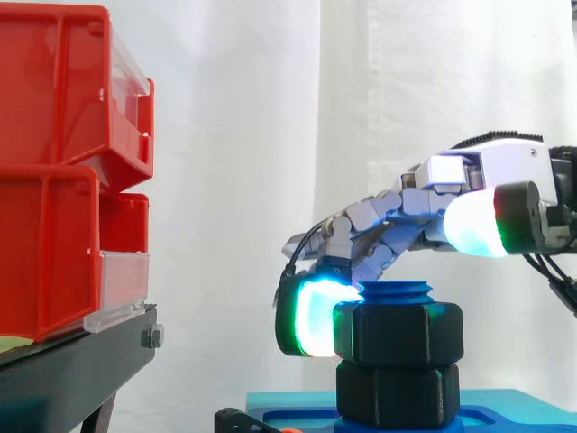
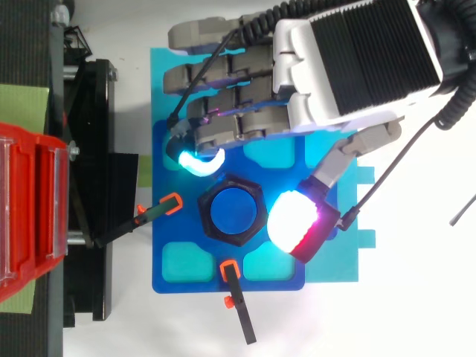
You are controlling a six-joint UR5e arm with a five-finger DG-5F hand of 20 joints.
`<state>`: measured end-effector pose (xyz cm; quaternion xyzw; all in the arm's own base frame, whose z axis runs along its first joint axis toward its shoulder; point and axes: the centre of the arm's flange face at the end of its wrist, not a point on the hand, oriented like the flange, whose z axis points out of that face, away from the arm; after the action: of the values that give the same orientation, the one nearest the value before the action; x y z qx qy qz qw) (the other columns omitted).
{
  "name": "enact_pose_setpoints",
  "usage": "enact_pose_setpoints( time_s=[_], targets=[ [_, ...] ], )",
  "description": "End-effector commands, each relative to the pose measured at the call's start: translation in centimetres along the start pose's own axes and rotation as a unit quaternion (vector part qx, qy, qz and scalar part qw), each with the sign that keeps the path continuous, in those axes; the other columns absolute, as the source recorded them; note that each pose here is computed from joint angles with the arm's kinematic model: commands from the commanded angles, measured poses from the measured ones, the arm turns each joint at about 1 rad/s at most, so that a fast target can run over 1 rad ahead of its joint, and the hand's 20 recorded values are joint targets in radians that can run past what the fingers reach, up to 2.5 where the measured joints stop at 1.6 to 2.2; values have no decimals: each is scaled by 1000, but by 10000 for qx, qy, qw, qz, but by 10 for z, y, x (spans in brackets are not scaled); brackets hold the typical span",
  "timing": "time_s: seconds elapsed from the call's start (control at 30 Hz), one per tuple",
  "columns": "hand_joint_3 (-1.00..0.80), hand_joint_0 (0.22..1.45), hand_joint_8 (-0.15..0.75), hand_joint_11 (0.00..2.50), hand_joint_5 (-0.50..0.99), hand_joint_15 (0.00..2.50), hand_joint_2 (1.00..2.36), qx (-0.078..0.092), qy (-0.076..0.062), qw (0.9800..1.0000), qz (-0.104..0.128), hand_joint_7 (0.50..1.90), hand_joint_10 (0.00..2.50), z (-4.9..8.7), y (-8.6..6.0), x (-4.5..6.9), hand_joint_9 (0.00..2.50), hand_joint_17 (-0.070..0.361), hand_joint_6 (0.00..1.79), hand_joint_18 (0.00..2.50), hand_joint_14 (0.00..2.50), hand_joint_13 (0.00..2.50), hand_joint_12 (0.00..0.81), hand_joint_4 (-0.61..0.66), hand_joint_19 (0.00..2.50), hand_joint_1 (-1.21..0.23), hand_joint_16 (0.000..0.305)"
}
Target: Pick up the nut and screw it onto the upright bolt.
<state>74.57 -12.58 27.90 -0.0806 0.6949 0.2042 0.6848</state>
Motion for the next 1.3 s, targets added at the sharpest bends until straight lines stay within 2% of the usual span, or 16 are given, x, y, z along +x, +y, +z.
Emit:
enact_pose_setpoints(
  time_s=[0.0, 0.3, 0.43, 0.5, 0.57, 0.6, 0.7, 0.73, 0.8, 0.83, 0.9, 1.0, 1.13, 1.2, 1.23, 1.27],
  targets=[
    [-500, 437, 246, 0, -150, 0, 1000, 45, 114, 9999, 25, 833, 0, -5, -3, -12, 601, 99, 503, 0, 0, 366, 317, 217, 0, -100, 44],
    [-500, 433, 243, 0, -174, 0, 1000, 97, 81, 9988, -473, 767, 0, -24, 9, -67, 536, 102, 503, 0, 0, 296, 327, 199, 0, -148, 45],
    [-500, 436, 243, 0, -176, 0, 1000, 283, 212, 9983, -462, 771, 0, -39, 17, -92, 526, 102, 502, 0, 0, 282, 328, 202, 0, -170, 45],
    [-500, 440, 241, 0, -176, 0, 1000, 506, 342, 9972, -443, 769, 0, -47, 18, -99, 523, 101, 502, 0, 0, 279, 326, 200, 0, -185, 45],
    [-500, 445, 240, 0, -177, 0, 1000, 682, 490, 9955, -432, 772, 0, -54, 20, -104, 519, 99, 502, 0, 0, 276, 325, 199, 0, -197, 44],
    [-500, 445, 240, 0, -177, 0, 1000, 859, 655, 9933, -413, 769, 0, -60, 22, -106, 519, 99, 502, 0, 0, 276, 325, 198, 0, -198, 44],
    [-500, 450, 238, 0, -177, 0, 1000, 1032, 794, 9907, -390, 771, 0, -67, 25, -112, 517, 97, 502, 0, 0, 273, 323, 196, 0, -216, 43],
    [-500, 452, 239, 0, -177, 0, 1000, 1194, 882, 9883, -360, 772, 0, -72, 28, -118, 516, 97, 502, 0, 0, 272, 322, 199, 0, -222, 43],
    [-500, 458, 237, 0, -178, 0, 1000, 1225, 879, 9879, -357, 773, 0, -73, 29, -120, 513, 95, 502, 0, 0, 261, 322, 197, 0, -240, 42],
    [-500, 460, 236, 0, -178, 0, 1000, 1329, 902, 9867, -245, 772, 0, -77, 31, -125, 509, 94, 503, 0, 0, 254, 322, 197, 0, -245, 42],
    [-500, 467, 234, 0, -179, 0, 1000, 1383, 882, 9865, -10, 770, 0, -79, 33, -127, 500, 92, 502, 0, 0, 238, 318, 196, 0, -266, 41],
    [-500, 478, 230, 0, -182, 0, 1000, 1402, 883, 9858, 253, 769, 0, -80, 33, -124, 477, 90, 502, 0, 0, 208, 314, 189, 0, -306, 40],
    [-500, 491, 218, 0, -188, 0, 1000, 1424, 897, 9851, 359, 766, 0, -82, 35, -125, 432, 88, 502, 0, 0, 164, 314, 177, 0, -341, 39],
    [-500, 492, 217, 0, -195, 0, 1000, 1433, 849, 9854, 365, 760, 0, -85, 38, -133, 395, 87, 502, 0, 0, 128, 316, 170, 0, -347, 39],
    [-500, 492, 216, 0, -197, 0, 1000, 1475, 836, 9847, 411, 761, 0, -87, 40, -134, 394, 89, 503, 0, 0, 122, 317, 164, 0, -347, 39],
    [-500, 492, 216, 0, -200, 0, 1000, 1620, 766, 9818, 622, 759, 0, -104, 52, -134, 382, 89, 502, 0, 0, 102, 317, 167, 0, -349, 40]
  ],
)
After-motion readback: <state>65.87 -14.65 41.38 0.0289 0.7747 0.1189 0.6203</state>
